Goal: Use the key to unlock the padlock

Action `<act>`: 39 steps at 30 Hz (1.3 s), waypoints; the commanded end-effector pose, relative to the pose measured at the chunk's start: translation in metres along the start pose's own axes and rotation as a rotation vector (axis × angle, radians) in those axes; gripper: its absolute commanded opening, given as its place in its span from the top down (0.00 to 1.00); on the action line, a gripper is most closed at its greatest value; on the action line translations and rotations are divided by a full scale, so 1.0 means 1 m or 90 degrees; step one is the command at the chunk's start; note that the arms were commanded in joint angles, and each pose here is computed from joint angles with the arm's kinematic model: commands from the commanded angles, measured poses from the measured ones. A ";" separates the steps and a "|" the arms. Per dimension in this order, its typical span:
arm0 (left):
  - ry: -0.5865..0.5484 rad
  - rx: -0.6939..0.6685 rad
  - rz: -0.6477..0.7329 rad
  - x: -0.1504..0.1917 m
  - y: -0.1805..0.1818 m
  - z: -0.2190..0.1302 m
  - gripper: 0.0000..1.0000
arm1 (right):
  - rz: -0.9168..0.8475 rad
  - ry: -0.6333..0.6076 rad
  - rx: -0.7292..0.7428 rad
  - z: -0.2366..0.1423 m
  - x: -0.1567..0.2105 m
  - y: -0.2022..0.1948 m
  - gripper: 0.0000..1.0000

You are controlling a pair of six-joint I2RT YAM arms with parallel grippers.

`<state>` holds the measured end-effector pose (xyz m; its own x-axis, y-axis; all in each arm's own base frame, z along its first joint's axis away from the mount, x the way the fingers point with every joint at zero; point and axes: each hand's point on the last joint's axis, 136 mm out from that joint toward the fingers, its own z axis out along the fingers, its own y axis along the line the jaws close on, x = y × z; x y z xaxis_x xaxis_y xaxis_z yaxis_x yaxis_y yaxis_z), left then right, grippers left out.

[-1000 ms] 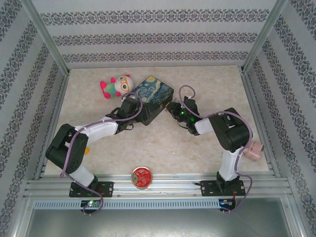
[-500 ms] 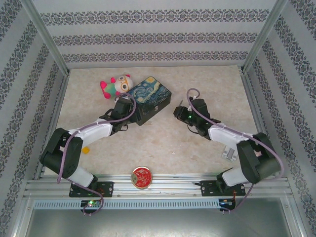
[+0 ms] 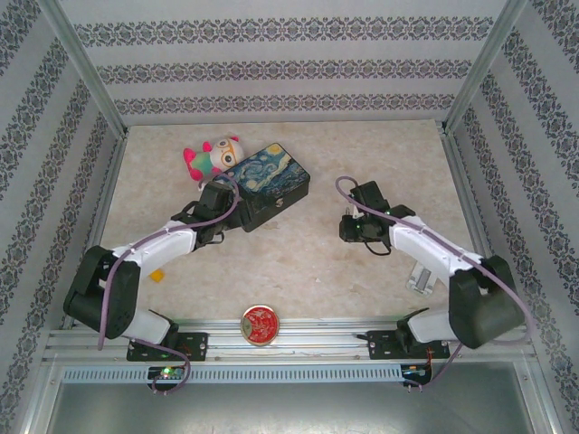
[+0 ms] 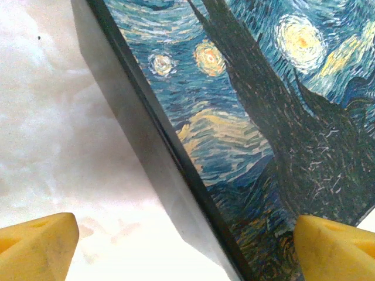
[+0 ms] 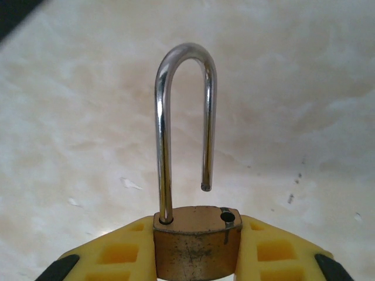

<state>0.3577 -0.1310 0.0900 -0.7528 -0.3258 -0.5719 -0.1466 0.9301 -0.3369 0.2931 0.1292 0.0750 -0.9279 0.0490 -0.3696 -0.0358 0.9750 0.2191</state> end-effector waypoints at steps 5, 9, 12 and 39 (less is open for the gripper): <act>0.026 -0.056 0.016 0.015 0.026 -0.012 0.01 | -0.061 0.086 0.068 0.023 -0.004 -0.021 0.74; 0.019 -0.060 0.008 0.012 0.029 -0.017 0.01 | -0.068 0.108 0.069 0.036 -0.015 -0.025 0.73; 0.011 -0.056 -0.001 0.010 0.029 -0.020 0.01 | -0.071 0.121 0.065 0.044 -0.021 -0.027 0.70; -0.031 0.035 -0.057 -0.037 -0.002 -0.019 0.01 | -0.087 0.059 0.023 0.013 -0.079 0.004 0.40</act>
<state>0.3572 -0.1156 0.1118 -0.7360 -0.3807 -0.5598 -0.1793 0.9070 -0.3810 0.3550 0.1189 0.0533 -0.9705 -0.1137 -0.2124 -0.1355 0.9866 0.0909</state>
